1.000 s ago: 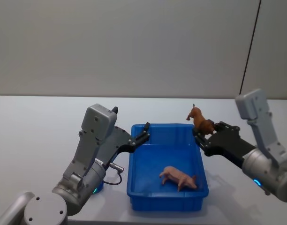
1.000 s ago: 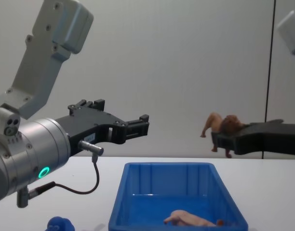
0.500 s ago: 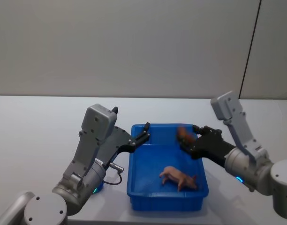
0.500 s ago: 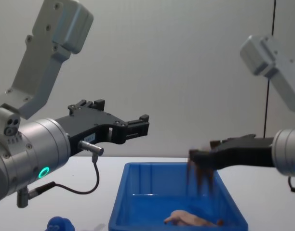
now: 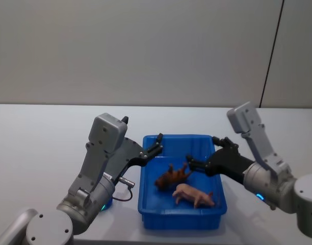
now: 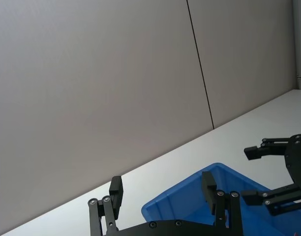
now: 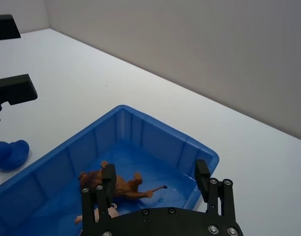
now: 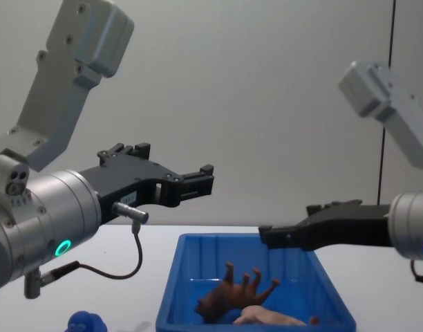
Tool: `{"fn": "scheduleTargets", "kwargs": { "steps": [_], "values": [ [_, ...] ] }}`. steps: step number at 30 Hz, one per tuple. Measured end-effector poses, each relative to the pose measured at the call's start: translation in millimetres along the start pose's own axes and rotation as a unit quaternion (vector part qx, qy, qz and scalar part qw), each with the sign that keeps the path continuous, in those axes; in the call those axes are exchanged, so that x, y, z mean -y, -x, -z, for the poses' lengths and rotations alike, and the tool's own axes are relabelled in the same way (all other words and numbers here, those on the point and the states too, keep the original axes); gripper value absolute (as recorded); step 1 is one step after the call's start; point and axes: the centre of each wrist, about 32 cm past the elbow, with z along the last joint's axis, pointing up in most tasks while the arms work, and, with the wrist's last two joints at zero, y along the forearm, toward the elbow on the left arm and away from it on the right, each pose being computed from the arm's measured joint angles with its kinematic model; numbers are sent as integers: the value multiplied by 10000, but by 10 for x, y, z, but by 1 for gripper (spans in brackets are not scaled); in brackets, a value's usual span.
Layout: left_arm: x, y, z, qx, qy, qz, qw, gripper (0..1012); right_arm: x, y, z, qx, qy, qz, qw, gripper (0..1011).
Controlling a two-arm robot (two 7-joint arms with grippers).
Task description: Pick up the two dolls from the table and place them into the box.
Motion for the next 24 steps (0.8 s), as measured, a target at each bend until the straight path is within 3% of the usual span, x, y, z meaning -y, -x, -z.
{"fn": "scheduleTargets", "kwargs": {
  "steps": [3, 13, 24],
  "values": [
    [0, 0, 0, 0, 0, 0, 10000, 1003, 50, -43, 16, -19, -107, 14, 9999, 1001],
    [0, 0, 0, 0, 0, 0, 10000, 1003, 326, -263, 152, 7, -407, 79, 9991, 1001],
    [-8, -9, 0, 9, -7, 0, 10000, 1003, 517, -418, 287, 55, -435, 142, 9989, 1001]
  ]
}}
